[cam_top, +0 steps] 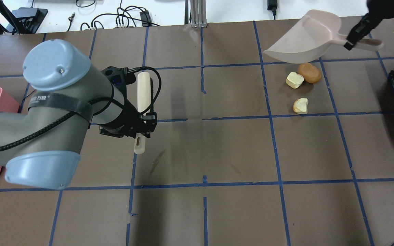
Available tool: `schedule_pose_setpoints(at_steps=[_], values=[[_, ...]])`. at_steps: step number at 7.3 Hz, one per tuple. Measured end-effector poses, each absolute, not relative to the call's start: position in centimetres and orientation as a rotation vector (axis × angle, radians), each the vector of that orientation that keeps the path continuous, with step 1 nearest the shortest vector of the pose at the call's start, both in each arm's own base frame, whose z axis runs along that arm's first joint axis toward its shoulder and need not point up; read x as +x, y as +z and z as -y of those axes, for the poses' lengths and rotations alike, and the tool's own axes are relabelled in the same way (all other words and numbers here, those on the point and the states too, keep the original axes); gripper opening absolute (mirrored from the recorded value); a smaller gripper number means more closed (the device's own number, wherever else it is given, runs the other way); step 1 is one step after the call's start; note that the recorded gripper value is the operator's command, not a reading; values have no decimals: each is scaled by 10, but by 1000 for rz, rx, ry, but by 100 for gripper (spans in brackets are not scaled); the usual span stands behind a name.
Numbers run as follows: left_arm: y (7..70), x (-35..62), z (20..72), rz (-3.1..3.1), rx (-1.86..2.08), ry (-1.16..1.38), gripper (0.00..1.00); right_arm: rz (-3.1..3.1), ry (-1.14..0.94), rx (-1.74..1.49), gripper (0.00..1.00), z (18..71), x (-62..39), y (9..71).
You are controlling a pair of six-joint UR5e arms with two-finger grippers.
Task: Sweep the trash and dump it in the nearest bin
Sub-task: 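Move the brush in the left gripper over to the bread pieces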
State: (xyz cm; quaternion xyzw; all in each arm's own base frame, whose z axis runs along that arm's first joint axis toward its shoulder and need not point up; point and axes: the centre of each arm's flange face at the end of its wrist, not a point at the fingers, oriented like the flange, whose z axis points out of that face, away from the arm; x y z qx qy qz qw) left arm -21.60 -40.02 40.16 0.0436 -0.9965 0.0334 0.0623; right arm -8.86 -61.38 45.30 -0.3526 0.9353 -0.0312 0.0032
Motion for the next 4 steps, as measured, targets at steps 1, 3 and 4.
schedule_pose_setpoints(at_steps=[1, 3, 4], values=[[404, -236, 413, 3005, 84, 97, 9, -2888, -76, -1208, 0, 605, -143, 451], [406, -293, 434, 2995, 30, 93, 9, -2744, -46, -1500, 0, 590, -235, 430], [406, -325, 443, 2985, 50, 101, 9, -2644, -30, -1672, 0, 592, -281, 407]])
